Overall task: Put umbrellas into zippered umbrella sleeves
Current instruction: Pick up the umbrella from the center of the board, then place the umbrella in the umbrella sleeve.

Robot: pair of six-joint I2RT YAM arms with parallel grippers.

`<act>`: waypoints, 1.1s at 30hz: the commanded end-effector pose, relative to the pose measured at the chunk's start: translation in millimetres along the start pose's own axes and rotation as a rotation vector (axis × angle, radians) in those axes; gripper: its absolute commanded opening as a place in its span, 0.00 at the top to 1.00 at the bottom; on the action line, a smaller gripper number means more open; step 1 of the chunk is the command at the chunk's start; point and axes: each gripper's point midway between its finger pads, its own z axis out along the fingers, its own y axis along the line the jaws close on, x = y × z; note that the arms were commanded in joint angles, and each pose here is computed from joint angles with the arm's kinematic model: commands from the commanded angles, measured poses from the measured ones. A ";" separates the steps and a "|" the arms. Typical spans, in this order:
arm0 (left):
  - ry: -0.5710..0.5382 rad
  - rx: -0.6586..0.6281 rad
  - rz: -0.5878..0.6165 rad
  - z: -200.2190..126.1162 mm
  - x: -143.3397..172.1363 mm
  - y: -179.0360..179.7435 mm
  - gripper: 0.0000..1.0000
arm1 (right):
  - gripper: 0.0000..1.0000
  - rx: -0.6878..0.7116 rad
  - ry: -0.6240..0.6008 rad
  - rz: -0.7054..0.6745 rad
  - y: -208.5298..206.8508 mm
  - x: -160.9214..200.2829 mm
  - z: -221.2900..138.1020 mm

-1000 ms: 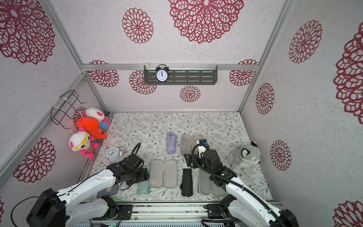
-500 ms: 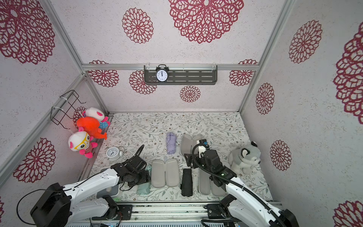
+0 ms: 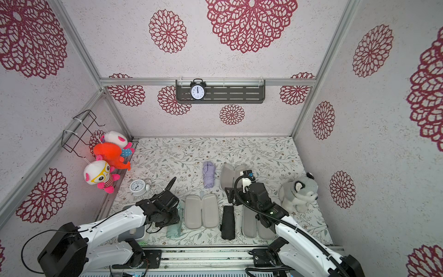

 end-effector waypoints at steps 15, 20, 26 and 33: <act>-0.145 0.026 0.052 -72.8 -43.4 -49.5 0.47 | 0.01 -0.075 0.074 -0.010 10.8 18.4 22.4; -0.131 0.021 0.118 -67.3 -44.5 -86.5 0.46 | 0.01 -0.043 0.099 -0.015 5.8 22.2 27.6; -0.045 0.041 0.142 -37.4 -29.3 -119.0 0.46 | 0.01 -0.026 0.101 -0.015 0.1 28.2 27.7; -0.047 0.000 0.145 -30.2 -23.4 -124.3 0.44 | 0.01 -0.027 0.098 -0.014 0.1 28.2 26.8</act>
